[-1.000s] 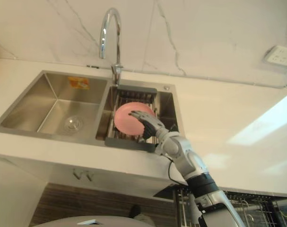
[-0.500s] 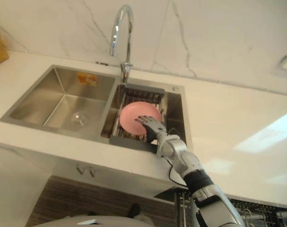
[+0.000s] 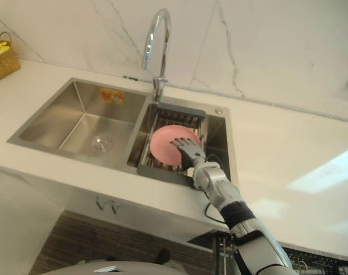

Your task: Walk over to the sink, pick up the cup, carry it to the dishwasher, place the cup inside the dishwasher, then close the dishwasher door

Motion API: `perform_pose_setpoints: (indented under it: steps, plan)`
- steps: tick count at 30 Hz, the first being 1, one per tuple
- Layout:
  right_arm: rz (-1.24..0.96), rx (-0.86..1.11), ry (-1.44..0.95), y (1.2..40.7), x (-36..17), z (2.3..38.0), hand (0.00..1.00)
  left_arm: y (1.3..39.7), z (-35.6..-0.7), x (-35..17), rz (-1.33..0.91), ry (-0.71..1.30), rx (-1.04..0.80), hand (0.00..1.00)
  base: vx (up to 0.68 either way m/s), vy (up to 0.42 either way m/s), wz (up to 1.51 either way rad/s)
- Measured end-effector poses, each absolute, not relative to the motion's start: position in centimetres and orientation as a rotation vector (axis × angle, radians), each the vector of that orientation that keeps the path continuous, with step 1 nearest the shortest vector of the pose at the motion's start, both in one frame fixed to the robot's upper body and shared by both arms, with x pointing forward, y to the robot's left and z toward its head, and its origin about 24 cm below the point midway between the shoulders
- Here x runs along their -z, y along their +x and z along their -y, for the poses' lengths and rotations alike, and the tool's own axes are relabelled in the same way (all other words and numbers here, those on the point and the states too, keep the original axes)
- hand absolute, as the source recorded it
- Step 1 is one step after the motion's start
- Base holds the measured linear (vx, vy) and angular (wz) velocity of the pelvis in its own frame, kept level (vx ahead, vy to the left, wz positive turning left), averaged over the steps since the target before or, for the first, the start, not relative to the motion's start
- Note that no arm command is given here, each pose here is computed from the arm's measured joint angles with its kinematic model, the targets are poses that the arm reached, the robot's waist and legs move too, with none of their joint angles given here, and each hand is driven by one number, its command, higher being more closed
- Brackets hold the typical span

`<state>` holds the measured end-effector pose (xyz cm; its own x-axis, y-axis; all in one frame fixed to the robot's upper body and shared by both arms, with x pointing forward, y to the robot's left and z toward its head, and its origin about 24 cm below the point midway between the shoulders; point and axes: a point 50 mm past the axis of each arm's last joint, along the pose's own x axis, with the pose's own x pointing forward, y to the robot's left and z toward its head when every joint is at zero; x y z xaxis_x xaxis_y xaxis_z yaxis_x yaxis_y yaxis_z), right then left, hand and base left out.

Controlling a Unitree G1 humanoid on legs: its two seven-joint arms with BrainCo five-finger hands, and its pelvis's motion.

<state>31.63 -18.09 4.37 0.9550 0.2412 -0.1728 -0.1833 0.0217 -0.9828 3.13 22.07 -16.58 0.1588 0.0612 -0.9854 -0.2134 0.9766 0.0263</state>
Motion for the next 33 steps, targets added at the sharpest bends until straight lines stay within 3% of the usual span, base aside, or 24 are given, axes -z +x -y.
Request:
perform_pose_setpoints:
  steps: [14,22,33]
  plan:
    - [0.109,-0.188,-1.739,32.2,-4.1,19.4,1.00,3.3,-22.2,16.5,-1.398,-0.097,-0.170,0.00,0.01,0.014,0.05]
    - [0.208,-0.114,-1.751,32.4,-4.3,19.6,1.00,3.3,-22.3,16.5,-1.397,-0.085,-0.160,0.00,0.03,0.032,0.02]
    - [0.423,-0.181,-1.729,32.7,-5.3,18.4,1.00,3.5,-21.8,16.4,-1.374,-0.089,-0.128,0.00,0.04,0.020,0.05]
